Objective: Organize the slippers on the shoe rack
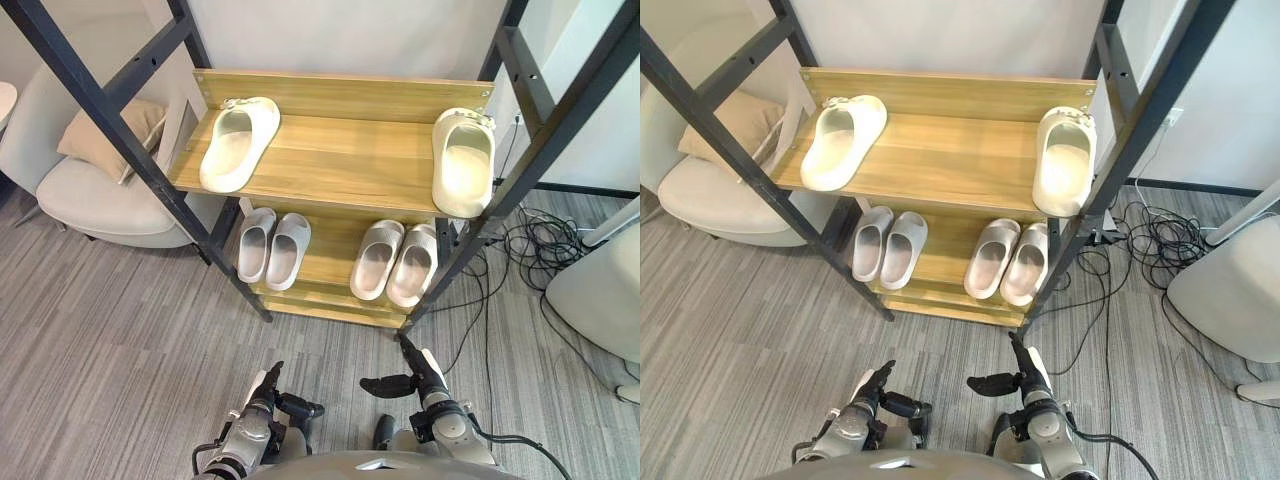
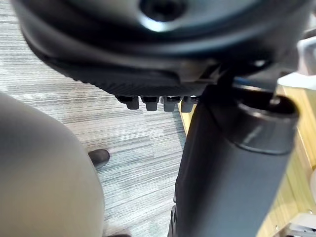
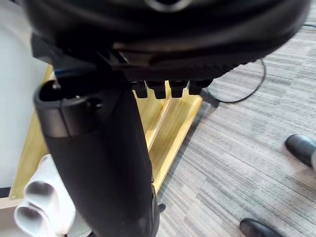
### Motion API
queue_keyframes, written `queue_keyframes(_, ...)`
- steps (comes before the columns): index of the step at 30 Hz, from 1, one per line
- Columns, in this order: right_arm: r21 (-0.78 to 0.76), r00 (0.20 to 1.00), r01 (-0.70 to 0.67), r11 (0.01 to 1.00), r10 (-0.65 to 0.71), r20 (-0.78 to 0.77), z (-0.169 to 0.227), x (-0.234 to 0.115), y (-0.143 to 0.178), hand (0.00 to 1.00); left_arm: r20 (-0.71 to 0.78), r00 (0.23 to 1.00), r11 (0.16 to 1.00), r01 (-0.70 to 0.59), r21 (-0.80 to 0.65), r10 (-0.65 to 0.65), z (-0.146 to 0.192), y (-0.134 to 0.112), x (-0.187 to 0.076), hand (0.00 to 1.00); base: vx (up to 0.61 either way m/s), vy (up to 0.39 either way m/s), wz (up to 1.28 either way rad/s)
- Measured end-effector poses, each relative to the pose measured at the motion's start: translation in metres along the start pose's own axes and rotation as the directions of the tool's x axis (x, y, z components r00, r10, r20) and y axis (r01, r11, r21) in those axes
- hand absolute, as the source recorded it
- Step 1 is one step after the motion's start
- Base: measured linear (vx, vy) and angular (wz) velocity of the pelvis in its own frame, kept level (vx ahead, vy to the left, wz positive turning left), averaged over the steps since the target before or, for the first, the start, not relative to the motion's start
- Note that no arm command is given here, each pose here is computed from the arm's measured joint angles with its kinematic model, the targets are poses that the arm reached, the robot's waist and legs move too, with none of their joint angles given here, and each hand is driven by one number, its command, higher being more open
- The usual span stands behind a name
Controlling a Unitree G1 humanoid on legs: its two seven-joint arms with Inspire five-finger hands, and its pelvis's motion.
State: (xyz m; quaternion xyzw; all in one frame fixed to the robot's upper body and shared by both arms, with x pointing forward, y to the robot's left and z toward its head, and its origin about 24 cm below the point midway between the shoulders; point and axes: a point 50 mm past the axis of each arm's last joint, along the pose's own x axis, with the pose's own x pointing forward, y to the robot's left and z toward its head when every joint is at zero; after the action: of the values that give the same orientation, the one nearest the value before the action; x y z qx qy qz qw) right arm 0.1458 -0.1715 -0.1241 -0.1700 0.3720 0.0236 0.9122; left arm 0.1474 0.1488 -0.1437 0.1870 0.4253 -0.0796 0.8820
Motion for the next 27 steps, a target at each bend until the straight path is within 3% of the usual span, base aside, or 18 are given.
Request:
queue_keyframes(4,0.043,0.995,0.054,0.998,-0.051,-0.080,-0.016,-0.001,-0.008,1.00,0.112,0.988,0.990,0.090,0.112,-0.102,0.022,-0.015,-0.003,1.00,-0.05,0.026,-0.04)
queue_keyframes(7,0.081,0.991,0.078,0.994,-0.068,-0.118,-0.023,-0.001,-0.011,1.00,0.258,0.933,0.954,0.195,0.229,-0.253,0.054,-0.037,-0.013,1.00,-0.01,0.007,-0.01)
queue_keyframes(8,0.105,0.988,0.092,0.990,-0.078,-0.131,-0.026,-0.001,-0.013,1.00,0.333,0.874,0.923,0.268,0.277,-0.354,0.071,-0.053,-0.025,1.00,0.00,0.000,0.00)
queue_keyframes(9,0.109,0.988,0.093,0.990,-0.078,-0.133,-0.026,-0.001,-0.013,1.00,0.347,0.860,0.916,0.283,0.284,-0.373,0.075,-0.056,-0.027,1.00,0.02,0.012,0.05)
queue_keyframes(12,0.177,0.984,0.105,0.979,-0.076,-0.162,-0.031,-0.002,-0.012,1.00,0.486,0.673,0.831,0.460,0.314,-0.557,0.108,-0.089,-0.061,1.00,0.05,0.006,0.04)
queue_keyframes(13,0.212,0.983,0.106,0.971,-0.069,-0.173,-0.033,-0.003,-0.010,1.00,0.543,0.592,0.797,0.518,0.310,-0.596,0.123,-0.096,-0.075,1.00,0.06,0.002,0.00)
queue_keyframes(15,0.239,0.981,0.111,0.965,-0.068,-0.182,-0.035,-0.003,-0.011,1.00,0.605,0.516,0.775,0.554,0.304,-0.607,0.138,-0.098,-0.090,1.00,0.07,-0.011,0.00)
queue_keyframes(20,0.308,0.973,0.140,0.941,-0.073,-0.219,-0.044,-0.006,-0.013,1.00,0.802,0.327,0.781,0.571,0.253,-0.499,0.193,-0.068,-0.126,1.00,0.06,-0.017,0.01)
queue_keyframes(23,0.329,0.973,0.132,0.935,-0.058,-0.224,-0.046,-0.007,-0.012,1.00,0.907,0.232,0.841,0.505,0.196,-0.350,0.223,-0.039,-0.144,1.00,0.00,0.000,0.00)
queue_keyframes(25,0.345,0.972,0.136,0.929,-0.057,-0.229,-0.048,-0.009,-0.011,1.00,0.976,0.119,0.882,0.458,0.111,-0.185,0.242,-0.010,-0.169,1.00,0.02,0.005,-0.01)
queue_keyframes(27,0.342,0.969,0.134,0.930,-0.051,-0.243,-0.051,-0.009,-0.009,1.00,0.993,0.044,0.893,0.443,0.080,-0.110,0.250,0.001,-0.183,1.00,0.00,0.000,0.00)
